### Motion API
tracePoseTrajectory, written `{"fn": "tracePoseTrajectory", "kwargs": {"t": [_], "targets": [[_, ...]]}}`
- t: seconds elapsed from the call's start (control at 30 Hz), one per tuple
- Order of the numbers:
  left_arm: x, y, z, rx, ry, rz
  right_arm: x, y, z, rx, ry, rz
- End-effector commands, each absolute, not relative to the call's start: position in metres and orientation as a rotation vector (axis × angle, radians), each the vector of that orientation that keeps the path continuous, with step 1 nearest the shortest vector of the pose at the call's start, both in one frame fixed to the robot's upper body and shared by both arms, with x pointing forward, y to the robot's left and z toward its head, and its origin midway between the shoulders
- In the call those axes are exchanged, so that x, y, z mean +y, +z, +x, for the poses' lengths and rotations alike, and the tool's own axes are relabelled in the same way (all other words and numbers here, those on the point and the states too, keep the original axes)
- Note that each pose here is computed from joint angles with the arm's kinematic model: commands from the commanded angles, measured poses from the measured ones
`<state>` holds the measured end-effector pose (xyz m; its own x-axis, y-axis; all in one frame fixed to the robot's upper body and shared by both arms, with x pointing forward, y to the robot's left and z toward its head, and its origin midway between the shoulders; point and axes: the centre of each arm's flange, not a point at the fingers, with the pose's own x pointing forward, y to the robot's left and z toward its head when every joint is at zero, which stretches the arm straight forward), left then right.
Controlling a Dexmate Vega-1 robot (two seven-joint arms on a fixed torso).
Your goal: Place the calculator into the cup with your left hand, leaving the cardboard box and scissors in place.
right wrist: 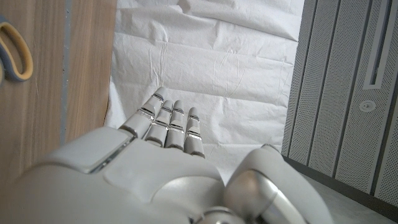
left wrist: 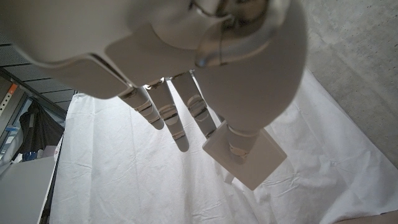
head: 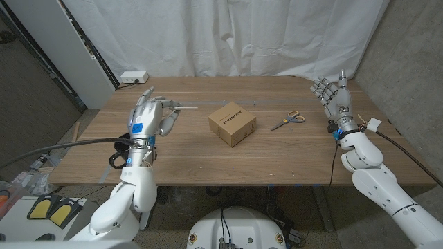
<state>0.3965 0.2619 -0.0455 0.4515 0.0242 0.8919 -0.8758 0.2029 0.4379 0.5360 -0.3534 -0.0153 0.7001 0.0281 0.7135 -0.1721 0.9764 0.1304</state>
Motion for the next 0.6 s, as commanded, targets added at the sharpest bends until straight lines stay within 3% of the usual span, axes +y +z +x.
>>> {"fn": "tracePoseTrajectory", "kwargs": {"t": [0.03, 0.6], "targets": [[0.277, -0.051, 0.383, -0.861, 0.788, 1.214, -0.347, -0.013, 0.540, -0.769, 0.110, 0.181], [0.312, -0.040, 0.379, -0.864, 0.760, 1.177, -0.333, -0.006, 0.533, -0.790, 0.104, 0.169]]}}
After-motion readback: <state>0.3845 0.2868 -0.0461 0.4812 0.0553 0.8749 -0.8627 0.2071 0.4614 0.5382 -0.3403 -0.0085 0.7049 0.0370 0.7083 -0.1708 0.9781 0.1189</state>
